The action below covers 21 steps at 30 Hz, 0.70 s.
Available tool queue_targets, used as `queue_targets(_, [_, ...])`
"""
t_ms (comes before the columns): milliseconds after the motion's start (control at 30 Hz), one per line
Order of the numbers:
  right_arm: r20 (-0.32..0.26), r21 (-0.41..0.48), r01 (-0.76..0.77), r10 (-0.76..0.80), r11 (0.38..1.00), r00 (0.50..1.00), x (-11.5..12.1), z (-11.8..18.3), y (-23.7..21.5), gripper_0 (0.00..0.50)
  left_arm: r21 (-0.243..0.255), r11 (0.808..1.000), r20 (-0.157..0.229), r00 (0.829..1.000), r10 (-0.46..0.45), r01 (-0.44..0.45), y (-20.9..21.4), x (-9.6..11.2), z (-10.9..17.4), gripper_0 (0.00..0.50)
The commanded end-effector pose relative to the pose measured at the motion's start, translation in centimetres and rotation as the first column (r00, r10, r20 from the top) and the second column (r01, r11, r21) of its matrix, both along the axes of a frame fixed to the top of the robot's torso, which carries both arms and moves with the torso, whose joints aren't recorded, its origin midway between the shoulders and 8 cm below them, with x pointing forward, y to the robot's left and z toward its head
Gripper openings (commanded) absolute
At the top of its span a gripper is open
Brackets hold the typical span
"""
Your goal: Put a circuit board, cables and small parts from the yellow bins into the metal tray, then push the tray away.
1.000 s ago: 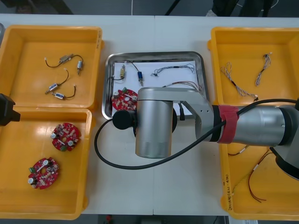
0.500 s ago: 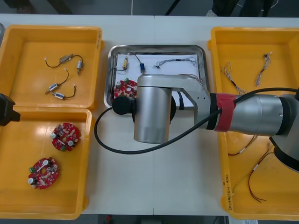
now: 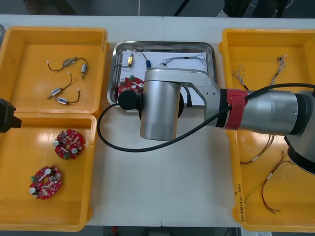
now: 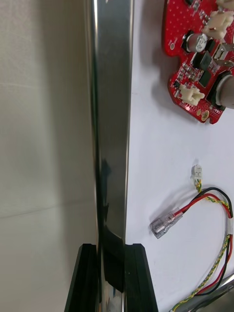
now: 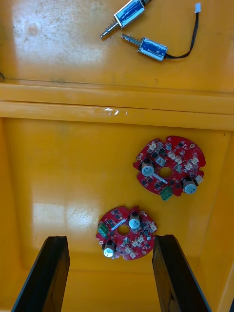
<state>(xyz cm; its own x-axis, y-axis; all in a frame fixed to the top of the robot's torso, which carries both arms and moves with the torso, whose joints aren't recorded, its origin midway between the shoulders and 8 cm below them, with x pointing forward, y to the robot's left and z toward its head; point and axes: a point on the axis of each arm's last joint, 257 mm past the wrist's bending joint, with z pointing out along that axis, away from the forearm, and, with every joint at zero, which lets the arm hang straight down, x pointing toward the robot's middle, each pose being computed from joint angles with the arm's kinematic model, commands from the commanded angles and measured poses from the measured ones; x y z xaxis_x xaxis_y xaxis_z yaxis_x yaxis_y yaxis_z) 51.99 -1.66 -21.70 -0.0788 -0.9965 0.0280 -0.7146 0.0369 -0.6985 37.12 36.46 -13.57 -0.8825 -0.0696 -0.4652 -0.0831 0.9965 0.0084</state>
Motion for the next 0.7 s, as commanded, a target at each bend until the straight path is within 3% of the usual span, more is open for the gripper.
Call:
queue_targets(33, [0.053,-0.009,-0.073,0.074,0.997,0.996,0.9,2.4,2.4,0.0,0.098,0.993,0.007,0.998,-0.062,0.061,1.8,-0.6,1.2,0.5])
queue_targets(700, [0.123,-0.022,-0.108,0.11,0.994,0.986,4.3,4.6,2.7,0.0,0.098,0.993,0.007,0.998,-0.062,0.061,1.8,-0.6,1.2,0.5])
